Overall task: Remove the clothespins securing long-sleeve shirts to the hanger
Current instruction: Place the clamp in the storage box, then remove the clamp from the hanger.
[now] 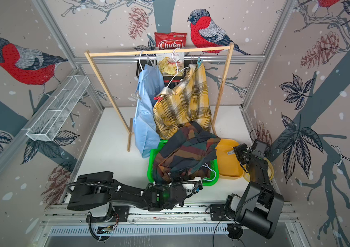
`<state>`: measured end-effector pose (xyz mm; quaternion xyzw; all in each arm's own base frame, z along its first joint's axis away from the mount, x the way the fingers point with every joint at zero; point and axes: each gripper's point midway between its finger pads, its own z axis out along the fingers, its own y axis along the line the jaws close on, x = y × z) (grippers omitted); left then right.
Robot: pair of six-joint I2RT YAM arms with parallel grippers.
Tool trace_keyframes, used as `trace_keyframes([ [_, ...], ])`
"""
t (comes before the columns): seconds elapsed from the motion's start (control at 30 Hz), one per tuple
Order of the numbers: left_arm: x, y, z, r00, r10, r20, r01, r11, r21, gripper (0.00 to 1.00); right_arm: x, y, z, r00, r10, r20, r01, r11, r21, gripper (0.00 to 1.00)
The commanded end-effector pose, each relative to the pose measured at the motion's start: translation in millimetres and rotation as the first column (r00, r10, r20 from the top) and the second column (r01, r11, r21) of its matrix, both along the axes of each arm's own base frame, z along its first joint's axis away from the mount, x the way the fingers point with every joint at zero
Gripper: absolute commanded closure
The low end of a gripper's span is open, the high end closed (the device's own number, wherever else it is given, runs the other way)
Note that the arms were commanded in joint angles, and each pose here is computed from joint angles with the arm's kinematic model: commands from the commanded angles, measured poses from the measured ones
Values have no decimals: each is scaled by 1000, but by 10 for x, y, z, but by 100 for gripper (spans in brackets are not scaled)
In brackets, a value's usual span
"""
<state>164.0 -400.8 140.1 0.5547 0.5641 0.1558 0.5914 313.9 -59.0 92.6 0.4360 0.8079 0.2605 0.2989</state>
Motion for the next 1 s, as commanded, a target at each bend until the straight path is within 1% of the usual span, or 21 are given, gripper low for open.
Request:
trace_keyframes([
  [0.0,-14,-29,70,1000,-1,-21,0,999,-44,100,125,-54,30,999,2,34,-1,999,-40,55],
  [0.03,-16,-30,76,1000,-2,-26,0,999,-48,100,136,-44,39,999,8,38,-6,999,-41,45],
  [0.13,-18,-33,95,999,0,-36,-3,998,-59,100,150,-9,102,998,29,48,-26,998,-64,28],
  [0.2,-21,-44,108,998,-2,-60,-3,997,-76,100,135,24,177,997,50,52,-45,995,-91,25],
  [0.27,-8,-57,129,995,-7,-104,-3,995,-99,100,123,111,344,991,89,95,-76,988,-135,24],
  [0.33,35,-62,181,987,-12,-159,-9,991,-132,100,108,333,560,972,180,151,-150,970,-191,24],
  [0.43,151,-45,299,966,-23,-256,-28,981,-193,100,33,734,828,923,327,202,-260,918,-298,24],
  [0.5,256,-9,401,945,-32,-324,-52,968,-247,100,-40,935,949,894,385,229,-296,891,-345,24],
  [0.57,358,31,508,919,-55,-390,-72,950,-303,100,-124,1100,1083,855,439,276,-329,871,-365,25],
  [0.6,406,57,536,908,-60,-414,-84,943,-321,100,-152,1123,1122,848,445,288,-327,867,-376,25],
  [0.67,478,99,584,886,-73,-458,-106,929,-354,100,-211,1210,1232,816,482,320,-343,849,-402,27],
  [0.73,520,126,585,862,-91,-499,-118,921,-370,100,-255,1277,1299,791,510,339,-358,835,-418,29],
  [0.87,564,154,533,817,-109,-566,-138,916,-377,100,-344,1528,1445,701,591,399,-418,794,-441,30],
  [0.97,588,152,535,784,-138,-605,-150,904,-401,100,-411,1727,1558,638,635,435,-438,764,-473,31],
])
